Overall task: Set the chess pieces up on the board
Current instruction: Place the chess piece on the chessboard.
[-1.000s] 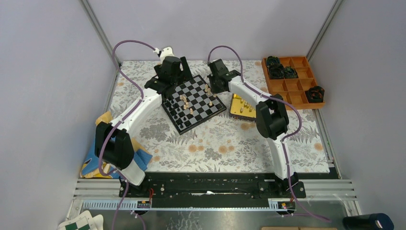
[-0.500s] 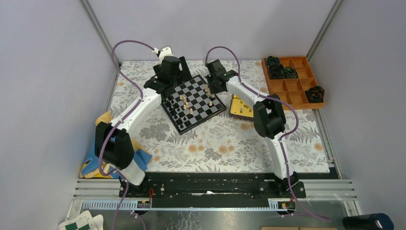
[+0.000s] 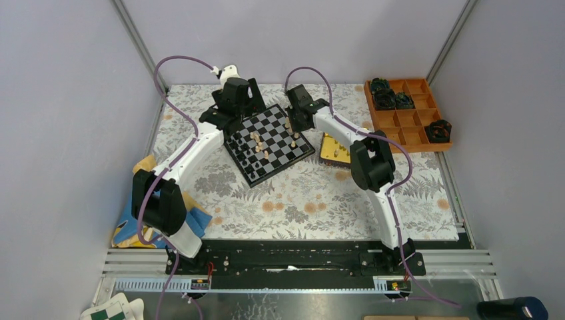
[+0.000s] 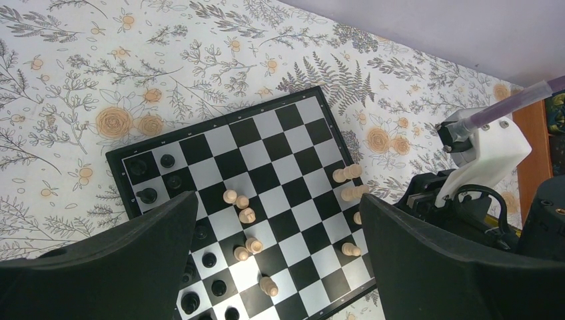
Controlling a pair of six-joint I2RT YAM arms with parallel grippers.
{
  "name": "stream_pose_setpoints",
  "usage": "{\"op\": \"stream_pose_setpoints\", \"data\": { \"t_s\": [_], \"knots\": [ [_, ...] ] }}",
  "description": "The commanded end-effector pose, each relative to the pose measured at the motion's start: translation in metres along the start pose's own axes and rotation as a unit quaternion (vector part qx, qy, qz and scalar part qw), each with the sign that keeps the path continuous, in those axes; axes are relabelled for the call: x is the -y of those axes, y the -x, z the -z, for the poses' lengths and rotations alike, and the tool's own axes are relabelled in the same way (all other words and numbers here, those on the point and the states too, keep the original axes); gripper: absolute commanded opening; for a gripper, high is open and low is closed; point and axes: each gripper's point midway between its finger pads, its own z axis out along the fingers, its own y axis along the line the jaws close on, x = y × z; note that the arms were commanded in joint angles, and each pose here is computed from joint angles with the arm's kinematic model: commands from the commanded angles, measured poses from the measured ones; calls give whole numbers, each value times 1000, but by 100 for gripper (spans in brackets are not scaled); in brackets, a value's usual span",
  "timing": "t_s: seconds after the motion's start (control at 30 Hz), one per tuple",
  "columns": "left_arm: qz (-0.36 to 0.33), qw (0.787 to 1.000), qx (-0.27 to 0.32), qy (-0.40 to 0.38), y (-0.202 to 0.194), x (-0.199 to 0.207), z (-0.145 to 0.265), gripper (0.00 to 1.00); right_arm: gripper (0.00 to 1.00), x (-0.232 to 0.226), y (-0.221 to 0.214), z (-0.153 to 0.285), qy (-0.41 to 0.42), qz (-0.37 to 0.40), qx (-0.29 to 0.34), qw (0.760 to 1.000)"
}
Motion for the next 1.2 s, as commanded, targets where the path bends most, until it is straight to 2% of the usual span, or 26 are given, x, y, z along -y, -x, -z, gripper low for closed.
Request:
{"op": "stream_pose_setpoints", "data": {
  "t_s": [0.0,0.07,0.2,0.33,0.63,0.8,1.0,1.17],
  "knots": [
    [5,1000,7,2,4,-3,-2,99,0,-10,11,5,9,10,12,1000],
    [5,1000,7,2,4,-3,-3,99,2,-10,11,5,10,11,11,1000],
    [5,1000,7,2,4,-3,-3,99,22,-11,12,7,14,13,15,1000],
    [5,1000,6,3,3,-3,-4,99,30,-12,13,9,16,13,18,1000],
    [8,1000,4,1,3,-2,-6,99,34,-10,24,22,14,15,35,999],
    [9,1000,4,-2,4,1,-6,99,36,-7,39,46,10,15,57,998],
    [10,1000,3,-3,3,1,-7,99,39,14,55,82,-20,4,93,995],
    [10,1000,1,-3,1,1,-7,99,46,46,52,106,-55,-16,107,993]
  ]
}}
